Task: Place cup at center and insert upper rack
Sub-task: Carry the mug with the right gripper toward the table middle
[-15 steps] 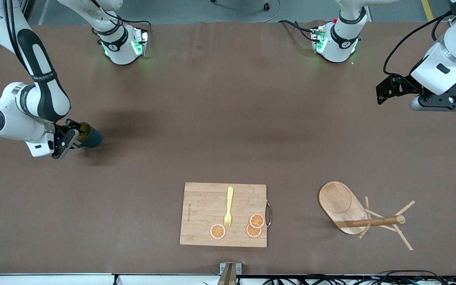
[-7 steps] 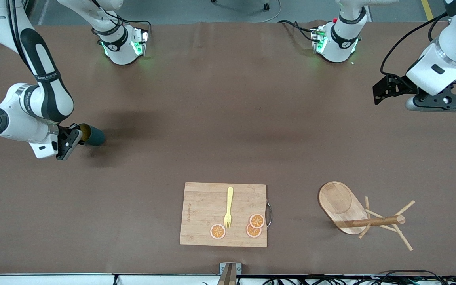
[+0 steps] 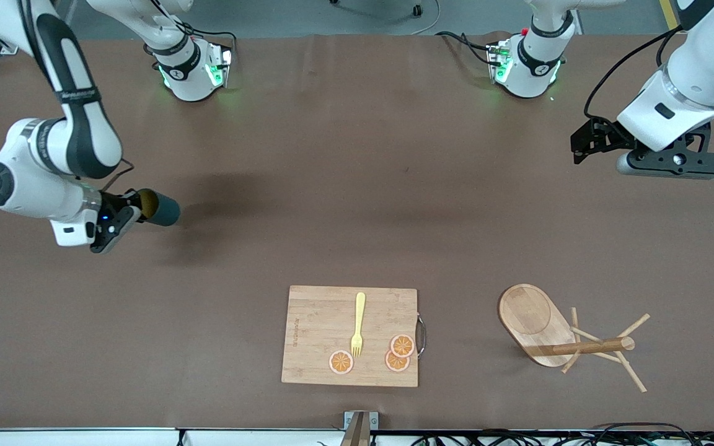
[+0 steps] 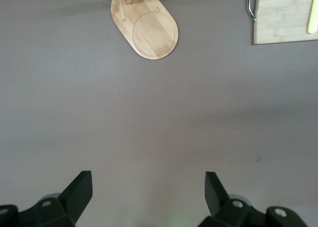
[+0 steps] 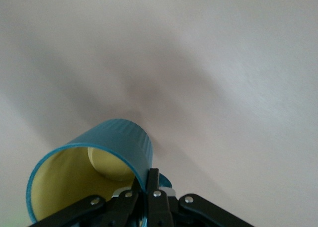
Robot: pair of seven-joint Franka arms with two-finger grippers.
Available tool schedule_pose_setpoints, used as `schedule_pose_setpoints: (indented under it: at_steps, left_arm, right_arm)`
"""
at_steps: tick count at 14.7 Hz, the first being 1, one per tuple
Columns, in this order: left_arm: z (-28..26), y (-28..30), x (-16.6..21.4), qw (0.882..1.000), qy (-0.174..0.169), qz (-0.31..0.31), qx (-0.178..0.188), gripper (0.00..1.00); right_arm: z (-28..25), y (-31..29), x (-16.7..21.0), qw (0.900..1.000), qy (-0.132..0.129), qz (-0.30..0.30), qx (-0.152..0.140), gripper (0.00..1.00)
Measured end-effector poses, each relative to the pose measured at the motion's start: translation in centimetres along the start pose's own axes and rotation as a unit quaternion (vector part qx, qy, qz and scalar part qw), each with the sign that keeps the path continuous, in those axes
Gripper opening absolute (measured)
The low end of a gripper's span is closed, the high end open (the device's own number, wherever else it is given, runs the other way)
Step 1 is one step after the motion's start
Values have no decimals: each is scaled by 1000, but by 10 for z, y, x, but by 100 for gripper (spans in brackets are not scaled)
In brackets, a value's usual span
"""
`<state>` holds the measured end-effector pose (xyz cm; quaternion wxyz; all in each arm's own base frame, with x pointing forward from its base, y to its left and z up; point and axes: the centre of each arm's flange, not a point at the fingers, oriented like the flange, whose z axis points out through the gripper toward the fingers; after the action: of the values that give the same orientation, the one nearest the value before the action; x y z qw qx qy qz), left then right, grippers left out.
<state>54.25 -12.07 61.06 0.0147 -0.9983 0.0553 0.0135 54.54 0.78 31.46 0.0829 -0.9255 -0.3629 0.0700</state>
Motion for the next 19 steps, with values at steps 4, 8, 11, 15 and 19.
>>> schedule_pose_setpoints:
  at_steps: [4,8,11,15,19]
  left_arm:
    - [9,0,8,1000,1,0,-2,100]
    - [13,13,9,1000,0,12,-2,100]
    - [21,28,12,1000,8,19,-4,100]
    - [32,53,13,1000,4,-11,-6,100]
    - [33,72,10,1000,4,-27,-7,100]
  right_arm:
    - [-11,-104,68,990,1,140,-13,4]
    - [-5,-238,132,960,32,278,-29,4]
    - [10,-318,162,917,61,393,-25,4]
    - [51,-380,206,873,68,483,-23,4]
    - [99,-418,246,854,76,514,-36,4]
